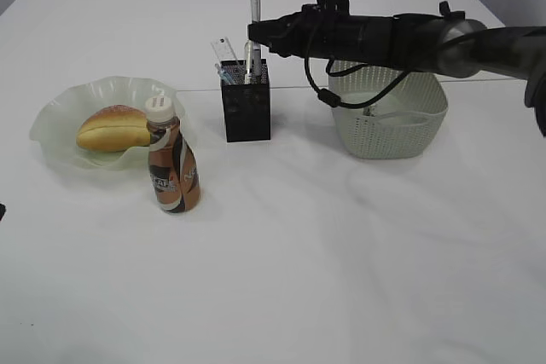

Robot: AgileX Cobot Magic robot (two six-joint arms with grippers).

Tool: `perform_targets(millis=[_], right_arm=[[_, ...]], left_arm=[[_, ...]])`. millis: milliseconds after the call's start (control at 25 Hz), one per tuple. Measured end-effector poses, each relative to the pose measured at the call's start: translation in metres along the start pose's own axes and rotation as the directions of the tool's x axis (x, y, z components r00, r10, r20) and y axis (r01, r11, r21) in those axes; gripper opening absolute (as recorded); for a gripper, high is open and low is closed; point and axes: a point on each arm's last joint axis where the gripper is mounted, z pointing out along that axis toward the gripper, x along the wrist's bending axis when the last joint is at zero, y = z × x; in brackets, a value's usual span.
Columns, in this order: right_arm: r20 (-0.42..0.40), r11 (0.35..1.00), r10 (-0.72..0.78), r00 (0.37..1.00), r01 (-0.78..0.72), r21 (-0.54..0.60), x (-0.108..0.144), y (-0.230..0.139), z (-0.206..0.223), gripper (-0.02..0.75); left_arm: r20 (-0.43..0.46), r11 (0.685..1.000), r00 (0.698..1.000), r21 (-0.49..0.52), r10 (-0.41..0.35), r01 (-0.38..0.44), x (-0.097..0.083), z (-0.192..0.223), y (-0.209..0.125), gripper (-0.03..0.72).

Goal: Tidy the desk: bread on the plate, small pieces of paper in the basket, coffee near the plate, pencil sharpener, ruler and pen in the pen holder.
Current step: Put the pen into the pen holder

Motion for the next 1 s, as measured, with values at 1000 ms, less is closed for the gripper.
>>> perform_targets(millis=[1000], right_arm=[[0.132, 0.93, 0.269, 0.954, -0.293, 0.224, 0.012, 0.033, -0.016, 0.313]], left_arm=[[0.001, 1.0, 1.0, 0.0, -0.001, 0.001, 0.0, 0.0, 0.0, 0.307]])
